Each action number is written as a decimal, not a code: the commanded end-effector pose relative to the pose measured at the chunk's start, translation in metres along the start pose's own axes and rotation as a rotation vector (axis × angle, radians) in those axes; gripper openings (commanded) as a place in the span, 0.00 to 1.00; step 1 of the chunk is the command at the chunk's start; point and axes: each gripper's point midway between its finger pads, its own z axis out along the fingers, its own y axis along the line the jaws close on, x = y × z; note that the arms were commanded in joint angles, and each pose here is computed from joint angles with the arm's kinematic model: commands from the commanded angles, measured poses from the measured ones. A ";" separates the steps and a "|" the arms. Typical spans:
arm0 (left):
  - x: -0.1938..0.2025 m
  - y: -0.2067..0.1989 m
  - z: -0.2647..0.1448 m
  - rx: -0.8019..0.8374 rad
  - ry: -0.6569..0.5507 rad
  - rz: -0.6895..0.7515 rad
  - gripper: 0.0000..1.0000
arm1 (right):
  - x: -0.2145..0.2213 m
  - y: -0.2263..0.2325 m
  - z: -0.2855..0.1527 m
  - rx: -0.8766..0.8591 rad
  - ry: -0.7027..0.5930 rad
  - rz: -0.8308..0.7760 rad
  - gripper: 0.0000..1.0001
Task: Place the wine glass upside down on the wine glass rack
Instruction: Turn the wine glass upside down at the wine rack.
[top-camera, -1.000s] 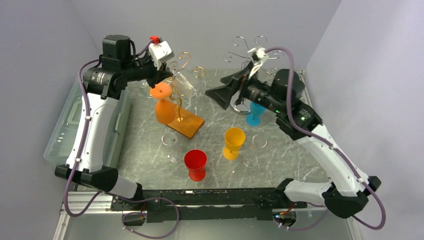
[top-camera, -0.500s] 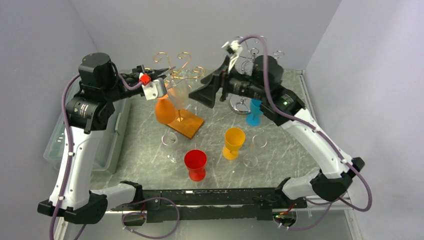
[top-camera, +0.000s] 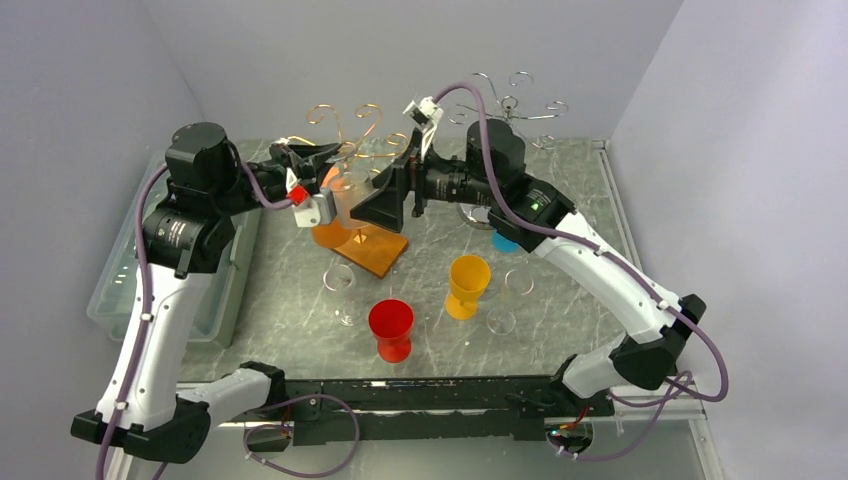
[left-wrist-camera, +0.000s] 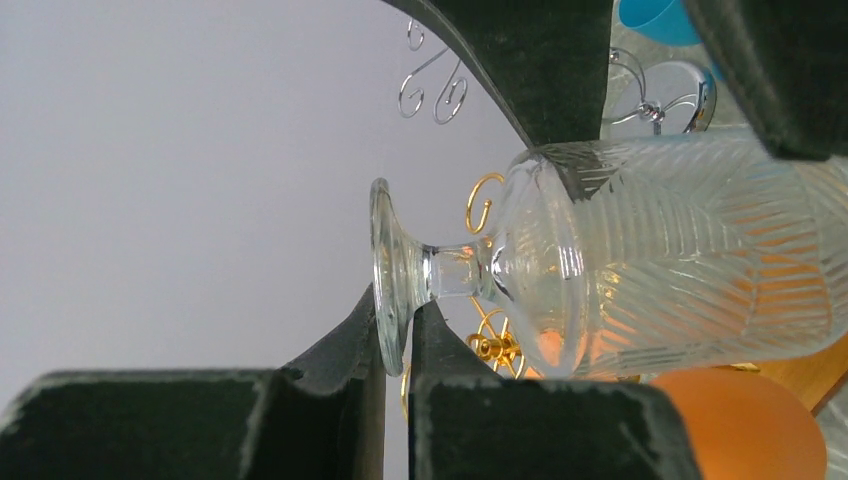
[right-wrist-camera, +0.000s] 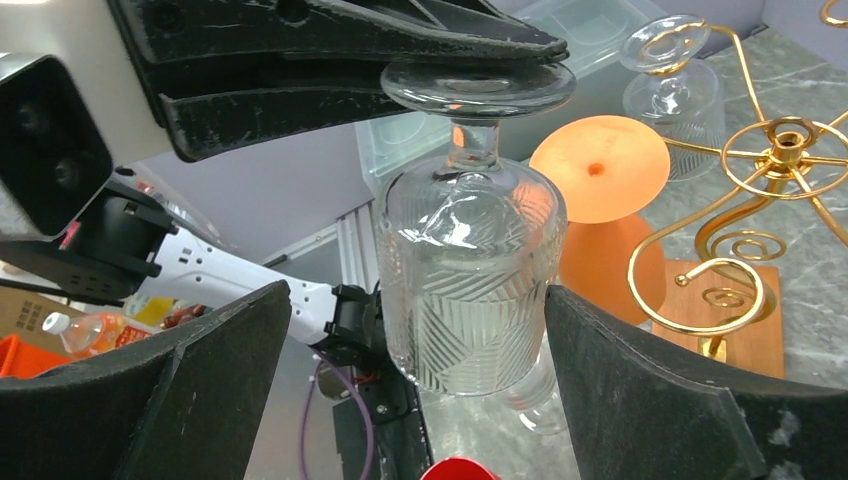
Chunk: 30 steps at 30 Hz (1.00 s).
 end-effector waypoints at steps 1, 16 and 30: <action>-0.046 0.034 -0.013 -0.115 -0.127 0.207 0.00 | 0.010 0.006 0.016 -0.026 0.001 -0.015 1.00; -0.054 0.026 -0.017 -0.099 -0.149 0.173 0.00 | -0.008 -0.003 0.015 0.073 -0.137 -0.104 0.73; -0.047 0.025 -0.015 -0.092 -0.116 -0.018 0.89 | -0.011 -0.011 -0.016 0.171 -0.198 -0.212 0.11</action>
